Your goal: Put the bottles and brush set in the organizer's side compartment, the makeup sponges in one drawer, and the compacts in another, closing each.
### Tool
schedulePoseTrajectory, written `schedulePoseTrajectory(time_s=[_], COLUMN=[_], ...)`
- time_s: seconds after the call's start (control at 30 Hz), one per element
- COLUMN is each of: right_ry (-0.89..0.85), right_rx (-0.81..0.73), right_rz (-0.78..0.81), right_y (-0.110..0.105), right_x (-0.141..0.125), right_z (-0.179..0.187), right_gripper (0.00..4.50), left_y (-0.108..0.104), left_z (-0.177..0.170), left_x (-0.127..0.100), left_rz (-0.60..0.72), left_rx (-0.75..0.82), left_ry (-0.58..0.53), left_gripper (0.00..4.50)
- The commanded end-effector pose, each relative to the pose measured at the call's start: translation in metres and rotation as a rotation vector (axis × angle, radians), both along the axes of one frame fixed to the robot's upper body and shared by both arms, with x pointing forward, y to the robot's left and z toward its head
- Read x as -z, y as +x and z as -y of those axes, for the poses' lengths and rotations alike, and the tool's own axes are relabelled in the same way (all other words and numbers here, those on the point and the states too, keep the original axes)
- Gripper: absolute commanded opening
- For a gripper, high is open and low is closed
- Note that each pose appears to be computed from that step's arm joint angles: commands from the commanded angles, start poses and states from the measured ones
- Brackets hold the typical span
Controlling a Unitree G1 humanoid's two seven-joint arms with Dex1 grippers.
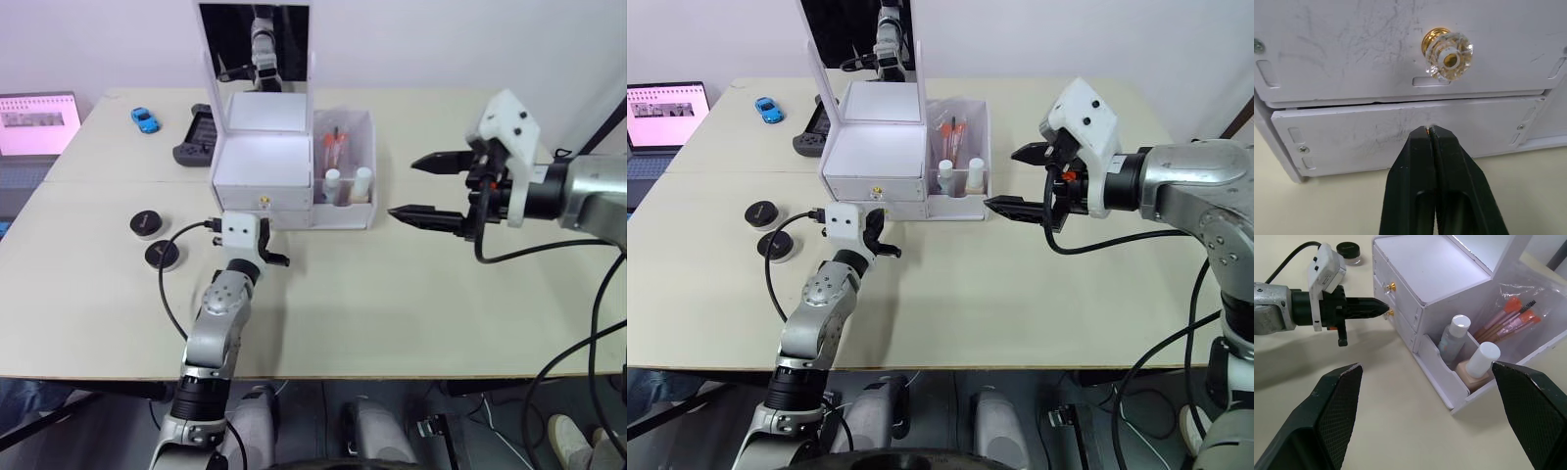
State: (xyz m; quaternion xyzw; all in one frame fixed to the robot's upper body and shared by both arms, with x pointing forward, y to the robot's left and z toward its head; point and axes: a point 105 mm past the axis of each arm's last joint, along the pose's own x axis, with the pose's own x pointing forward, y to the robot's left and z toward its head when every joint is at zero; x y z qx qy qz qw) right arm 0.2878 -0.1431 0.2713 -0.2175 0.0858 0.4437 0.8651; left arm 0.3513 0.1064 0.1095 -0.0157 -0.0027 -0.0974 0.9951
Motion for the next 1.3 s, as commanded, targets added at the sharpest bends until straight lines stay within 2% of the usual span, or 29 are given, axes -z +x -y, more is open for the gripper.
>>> schedulePoseTrajectory(time_s=[0.03, 0.1, 0.23, 0.6, 0.67, 0.83, 0.87, 1.17, 1.3], right_ry=[-0.001, -0.001, 0.002, -0.001, -0.004, -0.009, -0.009, -0.008, -0.007], right_rx=[0.004, 0.002, -0.003, -0.003, -0.003, -0.004, -0.004, -0.006, -0.012], right_rz=[0.064, 0.064, 0.057, 0.049, 0.051, 0.056, 0.058, 0.065, 0.061], right_y=[-0.003, -0.003, -0.004, -0.004, -0.004, -0.003, -0.002, -0.001, -0.001], right_x=[-0.015, -0.015, -0.014, -0.014, -0.015, -0.015, -0.016, -0.017, -0.015], right_z=[0.001, 0.001, -0.001, -0.001, -0.002, -0.002, -0.002, -0.003, -0.004], right_gripper=[4.5, 4.5, 4.5, 4.5, 4.5, 4.5, 4.5, 4.5, 4.5], left_y=[0.0, 0.0, -0.001, -0.001, 0.0, 0.001, 0.001, 0.001, -0.008], left_z=[0.002, 0.002, 0.006, 0.01, 0.009, 0.011, 0.011, 0.009, 0.008], left_x=[-0.006, -0.006, -0.005, -0.002, 0.001, 0.004, 0.004, -0.002, -0.005], left_rz=[0.024, 0.024, 0.014, 0.001, -0.01, -0.015, -0.015, 0.017, 0.054], left_rx=[0.003, 0.0, 0.023, 0.021, 0.013, 0.023, 0.02, 0.019, 0.053], left_ry=[-0.003, -0.008, 0.001, -0.007, 0.001, 0.004, 0.005, 0.001, 0.067], left_gripper=[0.58, 1.34, 3.4, 3.4, 2.87, 0.45, 0.25, 0.26, 0.26])
